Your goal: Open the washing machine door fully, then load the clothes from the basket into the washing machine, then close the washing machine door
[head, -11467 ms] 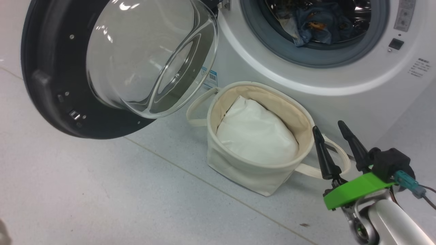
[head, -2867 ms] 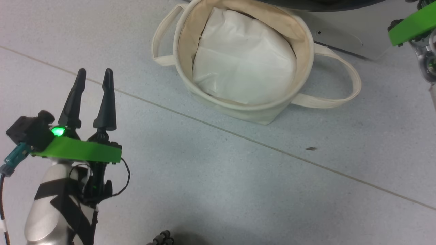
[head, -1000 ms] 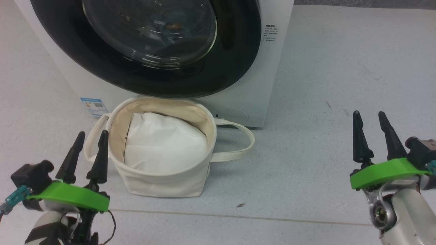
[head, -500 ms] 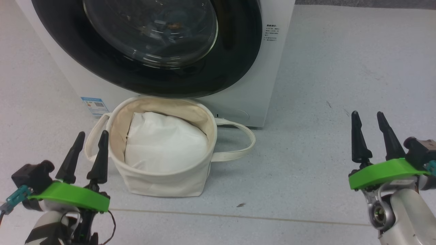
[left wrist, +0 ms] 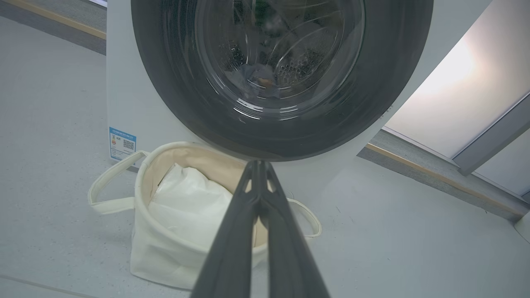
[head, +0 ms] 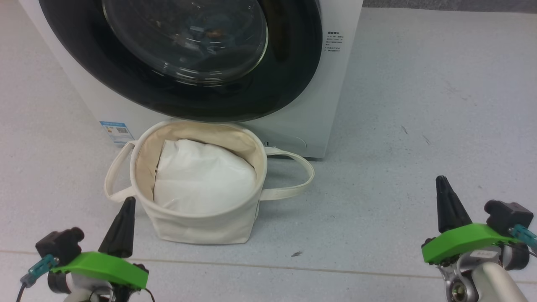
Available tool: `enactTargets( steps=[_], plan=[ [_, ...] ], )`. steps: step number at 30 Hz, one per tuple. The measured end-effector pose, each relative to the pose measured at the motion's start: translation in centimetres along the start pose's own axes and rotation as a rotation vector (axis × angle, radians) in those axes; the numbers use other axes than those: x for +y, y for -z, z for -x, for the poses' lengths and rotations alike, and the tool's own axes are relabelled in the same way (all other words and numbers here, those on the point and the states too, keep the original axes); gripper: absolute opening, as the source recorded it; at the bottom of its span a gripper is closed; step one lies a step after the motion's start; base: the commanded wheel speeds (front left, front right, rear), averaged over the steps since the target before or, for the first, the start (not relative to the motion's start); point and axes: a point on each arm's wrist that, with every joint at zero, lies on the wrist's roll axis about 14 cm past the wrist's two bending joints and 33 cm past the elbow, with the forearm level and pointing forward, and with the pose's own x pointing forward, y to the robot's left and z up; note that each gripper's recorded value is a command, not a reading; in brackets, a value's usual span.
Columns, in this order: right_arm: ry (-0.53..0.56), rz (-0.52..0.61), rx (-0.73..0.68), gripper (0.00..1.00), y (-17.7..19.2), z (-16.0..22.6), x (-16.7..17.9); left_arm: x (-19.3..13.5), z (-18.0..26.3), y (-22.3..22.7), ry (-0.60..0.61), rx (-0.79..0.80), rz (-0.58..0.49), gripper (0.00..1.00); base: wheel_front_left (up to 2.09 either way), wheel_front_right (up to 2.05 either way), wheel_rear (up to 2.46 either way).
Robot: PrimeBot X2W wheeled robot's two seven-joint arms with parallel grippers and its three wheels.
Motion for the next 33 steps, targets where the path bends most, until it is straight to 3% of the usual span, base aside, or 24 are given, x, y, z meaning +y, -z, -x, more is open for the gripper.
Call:
enactTargets(
  steps=[33],
  plan=[
    [0.083, -0.338, -0.020, 0.00, -1.1, 0.3, -1.0, -0.9, 0.1, -0.6, -0.030, -0.012, 0.319, 0.00, 0.00, 0.00, 0.00]
  ],
)
